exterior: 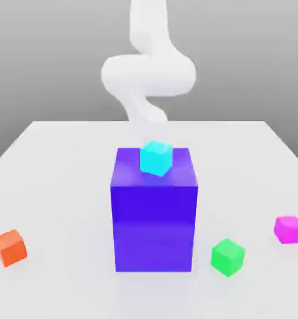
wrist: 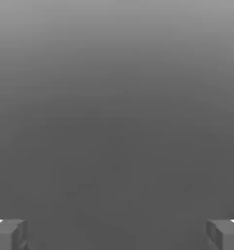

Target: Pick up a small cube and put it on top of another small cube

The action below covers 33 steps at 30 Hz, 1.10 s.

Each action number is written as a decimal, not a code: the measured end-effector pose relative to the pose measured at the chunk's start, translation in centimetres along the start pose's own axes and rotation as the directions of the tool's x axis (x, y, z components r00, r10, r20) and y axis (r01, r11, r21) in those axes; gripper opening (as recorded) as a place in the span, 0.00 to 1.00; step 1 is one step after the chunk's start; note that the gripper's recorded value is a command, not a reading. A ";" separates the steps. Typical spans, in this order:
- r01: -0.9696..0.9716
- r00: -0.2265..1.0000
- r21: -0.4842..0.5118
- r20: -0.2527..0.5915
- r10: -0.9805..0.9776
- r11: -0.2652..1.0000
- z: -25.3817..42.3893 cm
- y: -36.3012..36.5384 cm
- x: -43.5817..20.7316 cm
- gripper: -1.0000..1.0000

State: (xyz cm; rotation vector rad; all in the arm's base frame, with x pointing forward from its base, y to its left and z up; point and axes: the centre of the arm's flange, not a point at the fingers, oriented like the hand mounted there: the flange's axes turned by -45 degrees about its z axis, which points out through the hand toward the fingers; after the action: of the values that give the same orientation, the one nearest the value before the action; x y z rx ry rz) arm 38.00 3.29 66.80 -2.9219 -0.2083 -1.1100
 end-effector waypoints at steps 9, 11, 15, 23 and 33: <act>0.460 0.843 0.267 0.167 -0.511 0.847 17.2 -14.6 -6.4 0.50; 0.542 0.769 0.330 0.175 -0.614 0.773 20.1 -18.0 -9.2 0.50; 0.671 0.586 0.452 0.162 -0.794 0.588 24.7 -24.4 -16.0 0.50; 0.757 0.122 0.644 0.025 -0.992 0.109 29.4 -33.6 -33.7 0.50; 0.747 0.062 0.663 0.003 -0.998 0.048 34.6 -34.3 -40.2 0.00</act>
State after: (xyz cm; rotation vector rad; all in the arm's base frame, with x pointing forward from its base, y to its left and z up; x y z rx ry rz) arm 26.70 34.38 12.98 -2.1311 -2.3080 0.0001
